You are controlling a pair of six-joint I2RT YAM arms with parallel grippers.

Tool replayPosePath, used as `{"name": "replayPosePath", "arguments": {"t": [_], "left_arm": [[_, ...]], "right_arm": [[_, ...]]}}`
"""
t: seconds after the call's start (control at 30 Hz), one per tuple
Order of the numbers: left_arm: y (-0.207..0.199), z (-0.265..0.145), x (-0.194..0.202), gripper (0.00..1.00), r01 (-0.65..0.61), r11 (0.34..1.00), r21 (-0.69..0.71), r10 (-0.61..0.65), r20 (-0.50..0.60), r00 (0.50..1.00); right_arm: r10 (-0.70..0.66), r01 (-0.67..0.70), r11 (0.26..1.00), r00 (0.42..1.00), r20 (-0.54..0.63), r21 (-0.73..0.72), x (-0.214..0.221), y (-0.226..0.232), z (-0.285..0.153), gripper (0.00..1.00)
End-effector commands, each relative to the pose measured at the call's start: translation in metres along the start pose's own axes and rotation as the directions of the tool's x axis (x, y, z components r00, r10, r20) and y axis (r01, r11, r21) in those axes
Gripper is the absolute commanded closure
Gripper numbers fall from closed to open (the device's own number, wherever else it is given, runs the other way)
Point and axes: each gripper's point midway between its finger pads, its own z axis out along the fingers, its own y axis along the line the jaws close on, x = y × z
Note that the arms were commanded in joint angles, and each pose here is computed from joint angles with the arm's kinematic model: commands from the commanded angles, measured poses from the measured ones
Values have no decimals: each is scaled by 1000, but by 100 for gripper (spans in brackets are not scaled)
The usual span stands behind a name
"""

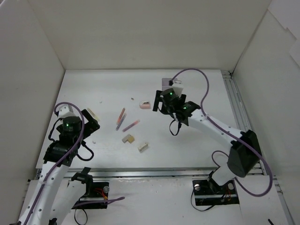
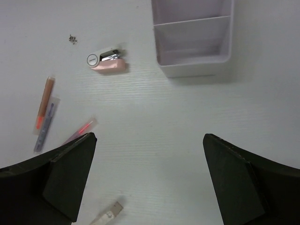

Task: Sort the stationery into containers
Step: Pick up the pen from the center of the board.

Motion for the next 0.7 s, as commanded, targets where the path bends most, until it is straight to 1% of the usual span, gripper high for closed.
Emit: {"name": "replayPosePath", "arguments": {"t": [0.0, 0.03, 0.17, 0.27, 0.33, 0.4, 0.43, 0.5, 0.6, 0.67], "left_arm": [[-8, 5, 4, 0, 35, 999, 30, -34, -10, 999], [-6, 7, 8, 0, 36, 999, 21, -36, -21, 999], [4, 6, 16, 0, 30, 999, -13, -31, -38, 999], [9, 5, 17, 0, 49, 998, -27, -50, -23, 998], [7, 5, 20, 0, 54, 999, -6, -54, -26, 998], [3, 5, 24, 0, 58, 998, 25, -57, -37, 998], [2, 4, 24, 0, 53, 998, 37, -52, -38, 998], [3, 5, 28, 0, 52, 998, 37, -50, -44, 998], [4, 3, 28, 0, 45, 998, 40, -44, -42, 998], [4, 3, 28, 0, 43, 998, 39, -42, -43, 998]], "right_arm": [[113, -113, 993, 994, -5, -38, -3, 45, 20, 5], [113, -114, 993, 993, -27, -37, 1, 56, 33, 5], [96, -106, 991, 988, -119, -80, 33, 96, 51, 5], [122, -136, 988, 979, -165, -74, 55, 116, 65, 6], [160, -172, 984, 971, -179, -52, 65, 124, 76, 6], [203, -217, 975, 956, -211, -46, 76, 132, 82, 10], [212, -228, 973, 952, -223, -48, 79, 138, 87, 13], [229, -245, 969, 945, -232, -42, 86, 144, 91, 17], [235, -250, 968, 941, -243, -31, 94, 150, 98, 22], [239, -250, 968, 938, -252, -10, 98, 151, 103, 27]]}}
